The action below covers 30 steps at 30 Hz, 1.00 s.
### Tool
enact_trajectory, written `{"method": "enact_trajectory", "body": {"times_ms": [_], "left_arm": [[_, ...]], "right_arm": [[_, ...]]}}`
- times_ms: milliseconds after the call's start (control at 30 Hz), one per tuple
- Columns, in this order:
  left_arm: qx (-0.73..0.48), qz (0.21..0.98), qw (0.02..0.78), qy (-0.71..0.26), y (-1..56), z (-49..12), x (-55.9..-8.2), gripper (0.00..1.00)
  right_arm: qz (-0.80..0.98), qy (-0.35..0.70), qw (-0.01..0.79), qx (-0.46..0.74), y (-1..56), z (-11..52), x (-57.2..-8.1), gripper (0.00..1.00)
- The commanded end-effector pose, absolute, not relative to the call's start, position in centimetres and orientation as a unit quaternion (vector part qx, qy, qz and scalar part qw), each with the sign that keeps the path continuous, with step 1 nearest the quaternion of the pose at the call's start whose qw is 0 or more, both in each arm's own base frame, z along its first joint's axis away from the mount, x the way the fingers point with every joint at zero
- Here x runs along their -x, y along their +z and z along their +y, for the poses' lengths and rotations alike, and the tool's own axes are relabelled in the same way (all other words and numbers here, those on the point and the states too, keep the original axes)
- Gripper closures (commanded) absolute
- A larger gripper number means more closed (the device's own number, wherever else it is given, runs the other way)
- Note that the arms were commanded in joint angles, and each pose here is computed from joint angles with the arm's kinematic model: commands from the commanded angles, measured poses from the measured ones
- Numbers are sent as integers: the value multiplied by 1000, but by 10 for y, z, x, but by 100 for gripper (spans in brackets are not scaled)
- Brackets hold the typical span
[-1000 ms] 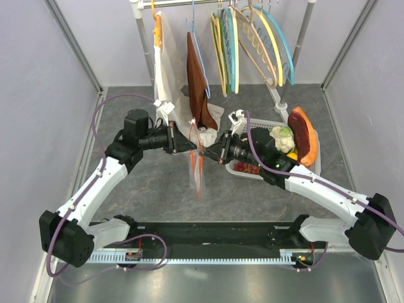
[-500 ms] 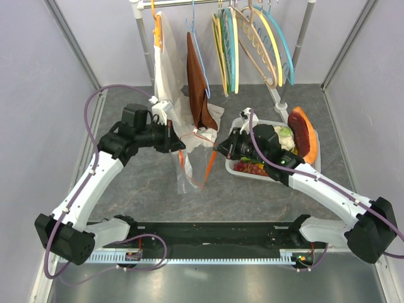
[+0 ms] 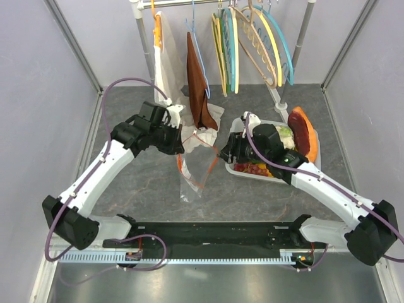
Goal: Place the food in the zip-top bag and seal the zipper
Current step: Open the zipper of the food storage bag at the center of the board, then pick up the fake vegetable from the bin.
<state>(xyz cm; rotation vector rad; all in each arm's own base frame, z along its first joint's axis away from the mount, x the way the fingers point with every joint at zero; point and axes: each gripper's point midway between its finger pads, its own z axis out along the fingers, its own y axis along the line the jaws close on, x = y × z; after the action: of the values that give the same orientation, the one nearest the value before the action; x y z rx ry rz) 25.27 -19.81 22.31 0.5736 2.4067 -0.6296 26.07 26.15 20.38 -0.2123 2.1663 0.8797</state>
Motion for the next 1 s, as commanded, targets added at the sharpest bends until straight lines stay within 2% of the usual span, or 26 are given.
{"method": "enact_trajectory", "body": {"times_ms": [0,33,133,233,467,667,767,967], "left_arm": [[-163,921,305,-179,219,-197,-283,98],[-153,926,299,-172,213,-199,-290,98],[-135,935,291,-152,202,-200,-299,98],[-134,937,294,-134,197,-201,-301,98],[-154,928,306,-149,203,-209,-297,98],[-166,924,307,-160,206,-211,-292,98],[-167,925,302,-162,204,-211,-289,98],[-167,924,301,-164,203,-213,-291,98]], "right_arm": [[837,346,403,136,225,260,-256,24],[831,339,414,154,233,258,-257,17],[826,292,441,192,249,241,-256,6],[830,226,469,201,255,209,-258,2],[835,153,477,228,239,152,-244,2],[849,108,421,301,201,131,-246,2],[837,82,394,371,198,128,-253,6],[857,57,388,334,195,117,-277,5]]}}
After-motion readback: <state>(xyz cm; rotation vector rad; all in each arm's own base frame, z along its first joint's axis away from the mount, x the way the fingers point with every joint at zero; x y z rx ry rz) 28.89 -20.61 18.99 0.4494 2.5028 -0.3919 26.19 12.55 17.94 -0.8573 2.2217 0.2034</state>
